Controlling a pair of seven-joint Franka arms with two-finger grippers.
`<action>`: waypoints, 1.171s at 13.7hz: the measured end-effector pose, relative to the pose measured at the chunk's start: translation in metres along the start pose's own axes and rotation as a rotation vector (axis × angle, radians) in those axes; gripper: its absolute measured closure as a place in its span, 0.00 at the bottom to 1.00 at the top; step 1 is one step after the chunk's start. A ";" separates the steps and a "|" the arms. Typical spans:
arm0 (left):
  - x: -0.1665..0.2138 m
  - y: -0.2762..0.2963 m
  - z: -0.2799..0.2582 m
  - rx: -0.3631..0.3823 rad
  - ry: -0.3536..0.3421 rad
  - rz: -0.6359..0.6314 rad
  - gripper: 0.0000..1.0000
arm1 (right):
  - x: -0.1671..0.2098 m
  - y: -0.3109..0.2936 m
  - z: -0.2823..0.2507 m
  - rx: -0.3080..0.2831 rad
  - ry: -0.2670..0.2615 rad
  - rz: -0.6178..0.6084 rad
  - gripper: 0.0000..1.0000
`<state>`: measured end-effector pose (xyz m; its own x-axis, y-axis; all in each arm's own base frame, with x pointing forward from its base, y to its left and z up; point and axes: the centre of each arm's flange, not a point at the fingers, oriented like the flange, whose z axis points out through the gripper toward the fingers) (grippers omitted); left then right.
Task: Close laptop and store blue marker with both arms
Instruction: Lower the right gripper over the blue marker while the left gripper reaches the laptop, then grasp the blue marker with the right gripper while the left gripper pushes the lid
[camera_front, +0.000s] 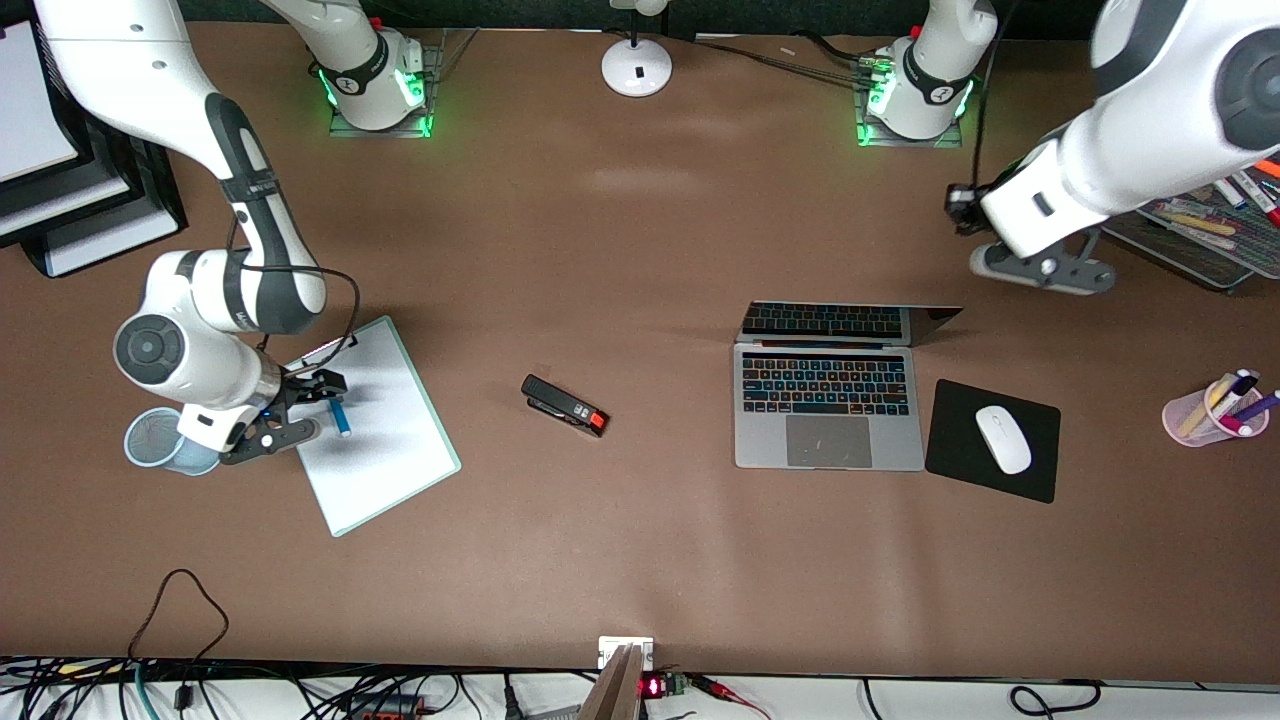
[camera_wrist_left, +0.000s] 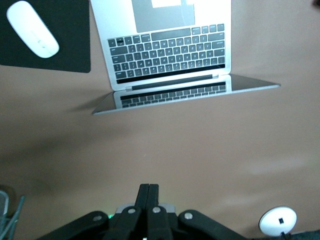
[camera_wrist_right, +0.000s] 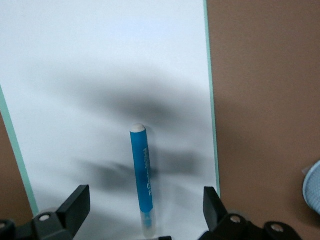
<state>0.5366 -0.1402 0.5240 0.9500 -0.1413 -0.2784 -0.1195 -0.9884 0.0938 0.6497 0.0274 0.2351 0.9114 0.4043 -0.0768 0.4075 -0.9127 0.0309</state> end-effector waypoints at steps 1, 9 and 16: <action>0.005 0.008 0.016 0.000 -0.008 -0.005 0.99 | 0.001 0.000 0.005 -0.003 0.006 -0.018 0.00; 0.024 0.039 0.126 0.002 0.089 -0.028 0.99 | 0.015 -0.017 0.023 -0.025 0.055 -0.074 0.09; 0.031 0.040 0.169 -0.005 0.133 -0.025 0.99 | 0.016 -0.016 0.038 -0.008 0.066 -0.044 0.27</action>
<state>0.5124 -0.1939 0.3579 0.9826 -0.1077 -0.1512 -0.0943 -0.9912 0.0932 0.6551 0.0464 0.1951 0.8944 0.4471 -0.0124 0.4472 -0.8937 0.0370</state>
